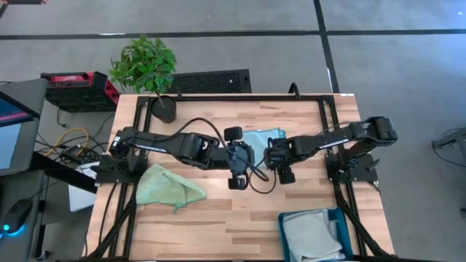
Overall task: Fold microfiber towels
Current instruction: Put the blue microfiber cloth into the bin
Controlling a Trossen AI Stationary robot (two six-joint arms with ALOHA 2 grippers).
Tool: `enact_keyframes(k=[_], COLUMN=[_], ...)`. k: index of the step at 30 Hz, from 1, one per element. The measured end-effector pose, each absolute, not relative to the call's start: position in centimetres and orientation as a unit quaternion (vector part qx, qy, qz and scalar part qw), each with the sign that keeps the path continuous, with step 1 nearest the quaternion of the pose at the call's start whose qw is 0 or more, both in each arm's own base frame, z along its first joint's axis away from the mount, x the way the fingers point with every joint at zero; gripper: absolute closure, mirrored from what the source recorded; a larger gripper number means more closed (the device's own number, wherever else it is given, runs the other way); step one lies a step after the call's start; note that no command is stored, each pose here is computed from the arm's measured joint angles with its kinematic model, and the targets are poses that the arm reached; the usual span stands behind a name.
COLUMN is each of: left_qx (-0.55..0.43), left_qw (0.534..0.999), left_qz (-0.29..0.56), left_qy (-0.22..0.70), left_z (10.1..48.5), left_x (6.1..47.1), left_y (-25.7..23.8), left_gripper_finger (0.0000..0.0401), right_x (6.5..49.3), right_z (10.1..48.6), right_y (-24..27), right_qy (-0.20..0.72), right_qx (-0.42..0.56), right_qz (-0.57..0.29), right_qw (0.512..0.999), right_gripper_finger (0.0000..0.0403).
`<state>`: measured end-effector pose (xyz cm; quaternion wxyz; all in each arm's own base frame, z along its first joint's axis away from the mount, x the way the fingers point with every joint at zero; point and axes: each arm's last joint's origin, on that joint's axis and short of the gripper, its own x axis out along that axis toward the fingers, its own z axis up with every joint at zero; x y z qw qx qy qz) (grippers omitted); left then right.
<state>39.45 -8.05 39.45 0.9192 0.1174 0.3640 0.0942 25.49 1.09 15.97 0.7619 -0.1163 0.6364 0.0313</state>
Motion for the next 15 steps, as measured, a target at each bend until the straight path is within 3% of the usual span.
enact_keyframes(k=[15], left_qx=[0.119], left_qw=[0.909], left_qz=[0.098], left_qy=[0.387], left_z=[39.1], left_x=[39.1], left_y=[-7.9], left_gripper_finger=[0.0256], right_x=[26.3], right_z=[12.8], right_y=[-0.1], right_qy=[0.686], right_qx=[-0.127], right_qz=[0.027], right_qw=[0.716], right_gripper_finger=[0.0185])
